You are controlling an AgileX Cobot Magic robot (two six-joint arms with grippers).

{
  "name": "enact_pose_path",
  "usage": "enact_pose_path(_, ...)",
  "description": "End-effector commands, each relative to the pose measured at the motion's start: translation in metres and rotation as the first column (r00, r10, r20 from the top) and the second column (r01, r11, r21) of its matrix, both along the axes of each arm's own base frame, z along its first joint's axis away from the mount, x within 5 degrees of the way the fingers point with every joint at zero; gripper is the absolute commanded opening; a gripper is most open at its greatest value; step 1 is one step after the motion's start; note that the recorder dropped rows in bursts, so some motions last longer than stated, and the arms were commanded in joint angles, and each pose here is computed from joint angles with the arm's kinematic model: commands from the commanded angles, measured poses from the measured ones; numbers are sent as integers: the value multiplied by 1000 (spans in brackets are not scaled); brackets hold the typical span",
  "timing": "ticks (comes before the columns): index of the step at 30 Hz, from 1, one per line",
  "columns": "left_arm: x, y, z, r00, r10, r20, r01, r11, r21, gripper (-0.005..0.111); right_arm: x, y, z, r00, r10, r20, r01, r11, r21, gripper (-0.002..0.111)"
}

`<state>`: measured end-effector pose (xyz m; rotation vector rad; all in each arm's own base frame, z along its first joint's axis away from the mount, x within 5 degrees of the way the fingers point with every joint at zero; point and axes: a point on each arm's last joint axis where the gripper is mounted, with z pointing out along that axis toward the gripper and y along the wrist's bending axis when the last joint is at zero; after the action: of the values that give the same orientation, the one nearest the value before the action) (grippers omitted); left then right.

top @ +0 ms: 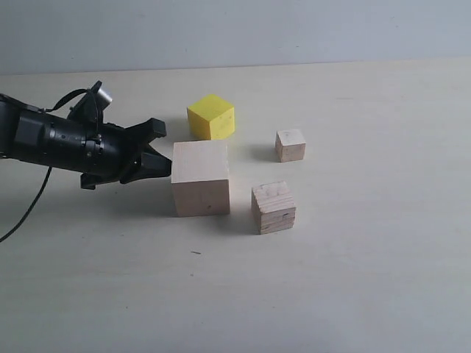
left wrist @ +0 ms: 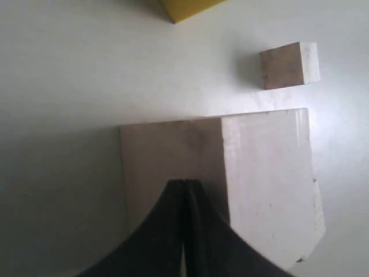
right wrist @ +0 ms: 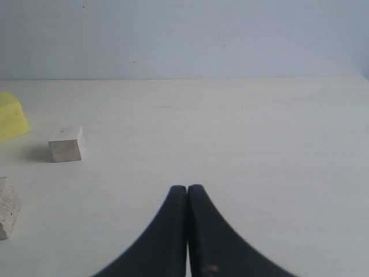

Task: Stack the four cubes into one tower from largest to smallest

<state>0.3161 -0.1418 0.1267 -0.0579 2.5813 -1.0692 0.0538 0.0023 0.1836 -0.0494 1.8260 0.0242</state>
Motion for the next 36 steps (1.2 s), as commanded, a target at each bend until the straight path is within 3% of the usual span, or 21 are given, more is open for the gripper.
enact_pose_path(1, 0, -4, 2, 1000, -17, 11, 17, 1000, -15, 0, 0, 0, 0, 1000, -6, 18, 6, 1000, 3, 0)
enact_pose_path(36, 2, -3, 4, 999, -22, 47, 22, 1000, 4, 0, 0, 0, 0, 1000, -6, 18, 6, 1000, 3, 0)
